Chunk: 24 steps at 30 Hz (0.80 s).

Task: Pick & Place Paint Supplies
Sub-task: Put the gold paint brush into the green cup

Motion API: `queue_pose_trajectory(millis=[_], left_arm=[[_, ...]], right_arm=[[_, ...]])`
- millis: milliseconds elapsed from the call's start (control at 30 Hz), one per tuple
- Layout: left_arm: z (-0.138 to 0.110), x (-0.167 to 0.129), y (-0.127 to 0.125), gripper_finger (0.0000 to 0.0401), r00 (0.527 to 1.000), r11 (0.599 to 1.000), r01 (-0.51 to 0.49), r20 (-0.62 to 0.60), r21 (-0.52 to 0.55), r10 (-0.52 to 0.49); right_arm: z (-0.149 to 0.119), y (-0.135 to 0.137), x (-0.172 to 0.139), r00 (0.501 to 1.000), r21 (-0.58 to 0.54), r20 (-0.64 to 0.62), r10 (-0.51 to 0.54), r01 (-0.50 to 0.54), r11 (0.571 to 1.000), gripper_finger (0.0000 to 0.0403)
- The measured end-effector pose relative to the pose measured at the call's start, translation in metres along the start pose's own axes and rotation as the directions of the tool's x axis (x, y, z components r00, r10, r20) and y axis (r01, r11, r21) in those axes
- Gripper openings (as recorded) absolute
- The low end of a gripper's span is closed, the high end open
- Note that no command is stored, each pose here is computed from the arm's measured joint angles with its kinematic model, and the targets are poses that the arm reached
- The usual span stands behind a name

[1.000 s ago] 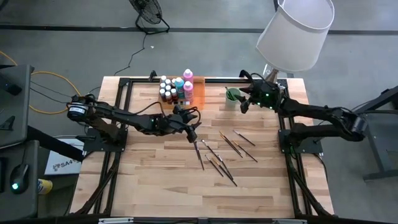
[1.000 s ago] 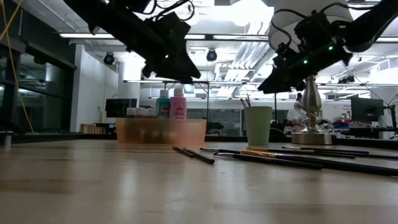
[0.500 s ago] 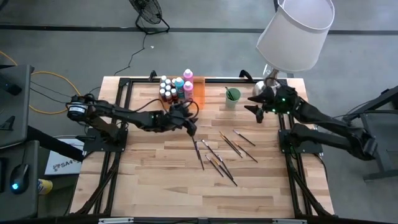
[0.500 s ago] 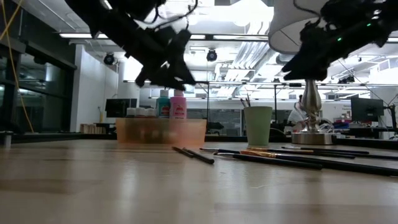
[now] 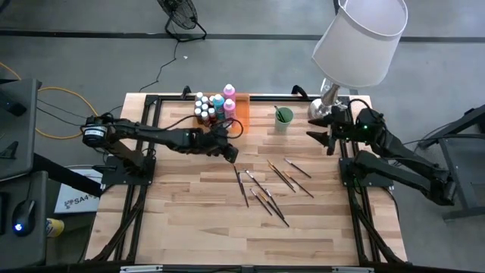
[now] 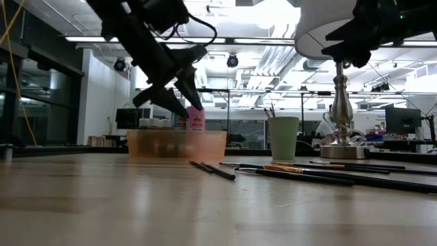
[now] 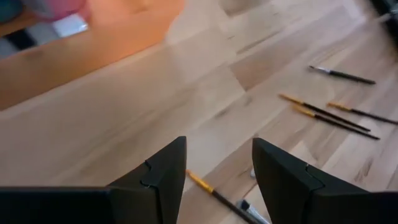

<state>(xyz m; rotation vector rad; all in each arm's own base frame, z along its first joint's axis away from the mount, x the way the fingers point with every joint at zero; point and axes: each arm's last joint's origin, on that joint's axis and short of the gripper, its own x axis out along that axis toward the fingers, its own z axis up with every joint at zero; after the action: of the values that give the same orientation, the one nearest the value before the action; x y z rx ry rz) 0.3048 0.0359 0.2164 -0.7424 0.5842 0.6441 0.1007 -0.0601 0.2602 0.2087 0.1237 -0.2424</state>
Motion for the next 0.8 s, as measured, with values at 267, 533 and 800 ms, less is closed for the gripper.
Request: queue_pose_trajectory(millis=[267,533,800], left_arm=[[0.015,-0.017,-0.012,0.0179,0.994,0.99,-0.096,-0.071,-0.103,0.089],[0.012,-0.015,-0.012,0.0179,0.987,0.953,-0.135,-0.12,-0.271,0.106],[-0.008,0.012,-0.011,0.0179,0.944,0.882,-0.239,-0.31,-0.406,0.113]], right_arm=[[0.001,0.0,0.0,1.0,-0.007,0.013,-0.006,0.006,1.0,0.0235],[0.001,0.0,0.0,1.0,-0.007,0.012,-0.007,0.007,1.0,0.0235],[0.001,0.0,0.0,1.0,-0.007,0.01,-0.007,0.007,1.0,0.0235]])
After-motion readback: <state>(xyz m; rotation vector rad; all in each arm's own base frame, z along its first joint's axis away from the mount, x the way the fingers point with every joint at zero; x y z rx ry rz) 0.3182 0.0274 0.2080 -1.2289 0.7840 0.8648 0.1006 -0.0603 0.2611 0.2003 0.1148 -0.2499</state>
